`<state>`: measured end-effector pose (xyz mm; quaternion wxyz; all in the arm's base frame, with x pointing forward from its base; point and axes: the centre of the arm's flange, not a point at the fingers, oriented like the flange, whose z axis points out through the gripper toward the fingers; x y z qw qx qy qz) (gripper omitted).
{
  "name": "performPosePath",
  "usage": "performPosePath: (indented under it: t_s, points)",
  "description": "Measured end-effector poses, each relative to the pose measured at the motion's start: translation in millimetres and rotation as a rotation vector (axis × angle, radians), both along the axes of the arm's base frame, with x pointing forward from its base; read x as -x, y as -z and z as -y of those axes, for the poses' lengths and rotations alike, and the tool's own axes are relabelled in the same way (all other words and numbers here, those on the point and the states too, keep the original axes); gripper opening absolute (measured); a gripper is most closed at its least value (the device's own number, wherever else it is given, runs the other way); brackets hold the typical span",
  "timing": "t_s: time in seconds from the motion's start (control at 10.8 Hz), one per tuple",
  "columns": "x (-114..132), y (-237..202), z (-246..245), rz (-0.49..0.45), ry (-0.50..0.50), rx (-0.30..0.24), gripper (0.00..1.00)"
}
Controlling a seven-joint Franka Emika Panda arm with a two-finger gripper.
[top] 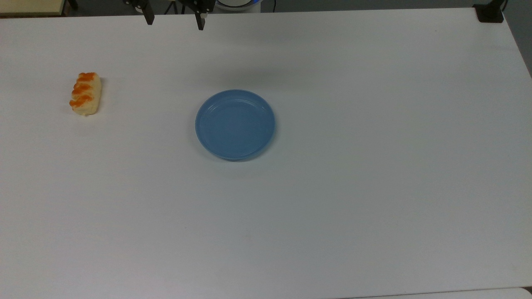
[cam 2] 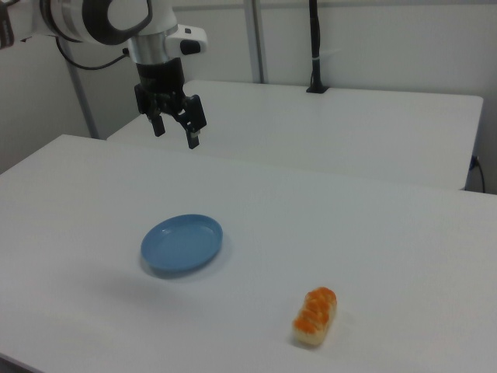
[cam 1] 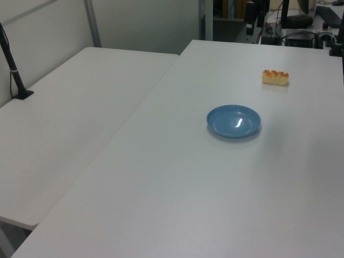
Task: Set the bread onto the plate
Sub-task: 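Move the open gripper from its start pose toward the glazed bread roll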
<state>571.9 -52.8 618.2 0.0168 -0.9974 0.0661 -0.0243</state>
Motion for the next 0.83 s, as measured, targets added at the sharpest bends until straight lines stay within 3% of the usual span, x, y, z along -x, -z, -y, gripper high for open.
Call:
performPosePath:
  t_s: [0.83]
  points:
    - [0.2, 0.0, 2.4, 0.000, 0.004, 0.000, 1.00]
